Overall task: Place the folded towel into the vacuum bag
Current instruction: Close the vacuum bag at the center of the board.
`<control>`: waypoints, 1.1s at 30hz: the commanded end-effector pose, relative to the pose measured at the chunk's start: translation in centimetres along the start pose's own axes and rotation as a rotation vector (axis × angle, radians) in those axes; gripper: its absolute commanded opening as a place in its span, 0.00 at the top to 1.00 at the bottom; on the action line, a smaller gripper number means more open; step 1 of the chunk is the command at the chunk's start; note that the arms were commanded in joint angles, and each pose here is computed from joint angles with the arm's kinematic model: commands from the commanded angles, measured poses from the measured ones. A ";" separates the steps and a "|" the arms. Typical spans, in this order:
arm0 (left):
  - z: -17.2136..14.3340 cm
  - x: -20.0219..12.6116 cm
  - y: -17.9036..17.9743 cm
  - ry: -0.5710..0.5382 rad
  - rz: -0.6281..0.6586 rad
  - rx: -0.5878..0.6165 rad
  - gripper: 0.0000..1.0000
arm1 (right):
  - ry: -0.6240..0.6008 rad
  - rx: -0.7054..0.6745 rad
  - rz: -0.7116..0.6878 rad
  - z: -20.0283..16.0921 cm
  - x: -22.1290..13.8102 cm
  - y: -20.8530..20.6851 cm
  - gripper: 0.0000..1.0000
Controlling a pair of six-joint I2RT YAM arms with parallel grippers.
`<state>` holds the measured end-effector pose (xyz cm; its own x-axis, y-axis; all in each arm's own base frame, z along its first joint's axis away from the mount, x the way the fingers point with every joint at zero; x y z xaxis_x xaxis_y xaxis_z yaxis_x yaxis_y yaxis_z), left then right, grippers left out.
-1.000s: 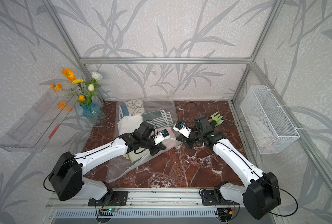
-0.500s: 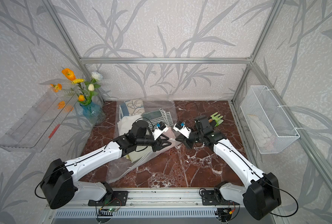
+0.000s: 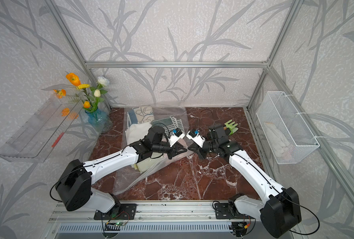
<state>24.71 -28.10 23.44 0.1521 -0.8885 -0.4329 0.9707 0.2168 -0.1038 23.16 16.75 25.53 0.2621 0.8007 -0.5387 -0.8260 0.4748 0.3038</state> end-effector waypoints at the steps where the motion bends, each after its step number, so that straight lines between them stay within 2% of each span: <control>1: 0.2 -0.3 0.4 0.039 0.022 0.016 0.92 | -0.043 0.005 0.008 0.4 -0.8 0.6 1.00; 9: -1.4 -1.4 -0.4 0.218 0.021 0.019 0.93 | -0.032 0.053 -0.055 0.1 -1.4 -0.2 1.00; 13: -2.3 -1.8 -0.7 0.262 0.024 0.016 0.93 | -0.036 0.062 -0.069 -0.1 -1.6 -0.3 1.00; 17: -2.7 -1.9 -0.8 0.252 0.025 0.018 0.93 | -0.024 0.077 -0.085 -0.4 -1.5 -0.6 1.00; 22: -2.0 -1.7 -0.7 0.210 0.018 0.013 0.97 | -0.029 0.047 0.002 -0.8 -0.9 0.3 1.00; 25: -1.4 -1.6 -0.6 0.170 0.022 0.011 1.00 | -0.019 0.040 0.044 -1.3 -0.6 0.9 0.78; 27: -1.1 -1.5 -0.6 0.137 0.019 0.010 1.00 | -0.014 0.047 0.044 -1.6 -0.4 0.9 0.70; 29: -0.8 -1.4 -0.7 0.112 0.010 0.009 1.00 | -0.015 0.051 0.030 -1.8 -0.3 0.7 0.68; 33: -0.7 -1.5 -0.8 0.107 0.000 0.006 1.00 | -0.008 0.075 0.024 -1.5 0.2 0.2 0.69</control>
<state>23.80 -26.71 22.38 0.1285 -0.8118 -0.5696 0.9679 0.2279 -0.1064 21.98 16.19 24.14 0.2426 0.8081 -0.5368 -0.7927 0.4841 0.3704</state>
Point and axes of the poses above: each gripper's point midway between its finger pads, its own x axis out along the fingers, its own y axis along the line the jaws close on, z = x × y, the point moved 8 cm from there along -x, back along the fingers, and after that the axes turned 13 degrees about x, right-handed, at the moved point
